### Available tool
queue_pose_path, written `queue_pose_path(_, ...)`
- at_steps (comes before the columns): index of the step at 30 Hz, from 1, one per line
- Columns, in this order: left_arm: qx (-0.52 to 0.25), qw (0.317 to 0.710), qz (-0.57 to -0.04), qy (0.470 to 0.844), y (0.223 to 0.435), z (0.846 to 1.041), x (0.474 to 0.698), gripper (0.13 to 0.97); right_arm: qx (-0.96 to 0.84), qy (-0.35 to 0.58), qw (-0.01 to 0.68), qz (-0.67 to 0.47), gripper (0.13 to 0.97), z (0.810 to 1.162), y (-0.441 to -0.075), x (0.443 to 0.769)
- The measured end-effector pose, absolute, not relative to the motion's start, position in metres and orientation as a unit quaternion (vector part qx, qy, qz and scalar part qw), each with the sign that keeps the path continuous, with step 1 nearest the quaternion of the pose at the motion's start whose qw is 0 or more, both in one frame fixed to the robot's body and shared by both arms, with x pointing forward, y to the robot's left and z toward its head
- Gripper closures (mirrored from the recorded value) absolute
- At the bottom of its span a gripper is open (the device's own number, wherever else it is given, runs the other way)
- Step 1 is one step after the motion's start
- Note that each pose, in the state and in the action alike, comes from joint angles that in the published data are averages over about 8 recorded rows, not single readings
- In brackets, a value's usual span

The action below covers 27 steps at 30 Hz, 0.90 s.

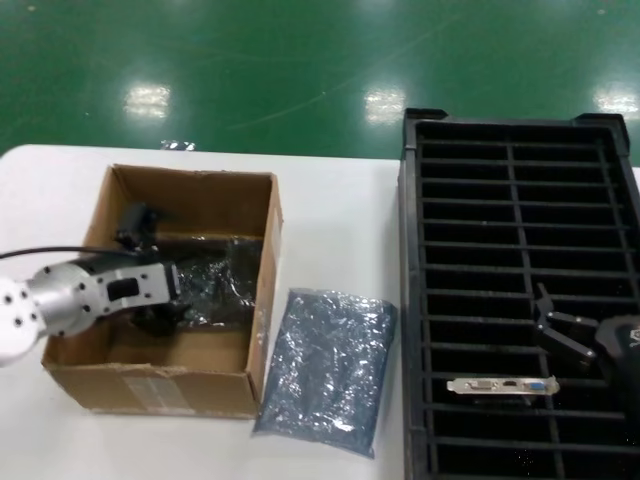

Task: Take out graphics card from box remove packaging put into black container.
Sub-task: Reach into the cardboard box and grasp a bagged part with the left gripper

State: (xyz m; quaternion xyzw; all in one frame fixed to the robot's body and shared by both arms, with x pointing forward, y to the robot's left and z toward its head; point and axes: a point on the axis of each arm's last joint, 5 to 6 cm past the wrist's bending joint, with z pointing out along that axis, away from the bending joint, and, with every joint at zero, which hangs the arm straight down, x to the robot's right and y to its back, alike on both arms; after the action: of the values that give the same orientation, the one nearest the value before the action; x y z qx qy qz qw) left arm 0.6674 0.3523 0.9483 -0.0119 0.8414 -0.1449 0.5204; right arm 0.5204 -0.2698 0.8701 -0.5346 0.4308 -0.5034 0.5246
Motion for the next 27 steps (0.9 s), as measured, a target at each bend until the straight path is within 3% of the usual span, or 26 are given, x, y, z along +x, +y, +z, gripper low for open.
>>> queue_pose_path(8, 0.017, 0.485, -0.104, 0.868, 0.358, 0.938, 0.701, 0.132, -0.535, 0.431, 0.525, -0.503, 0.130, 0.870, -0.270, 0.520)
queue_pose_path(16, 0.037, 0.470, -0.079, 0.878, 0.356, 0.927, 0.719, 0.132, -0.535, 0.431, 0.525, -0.503, 0.130, 0.870, -0.270, 0.520)
queue_pose_path(27, 0.067, 0.529, -0.039, 0.845, 0.347, 0.924, 0.729, 0.132, -0.535, 0.431, 0.525, -0.503, 0.130, 0.870, -0.270, 0.520)
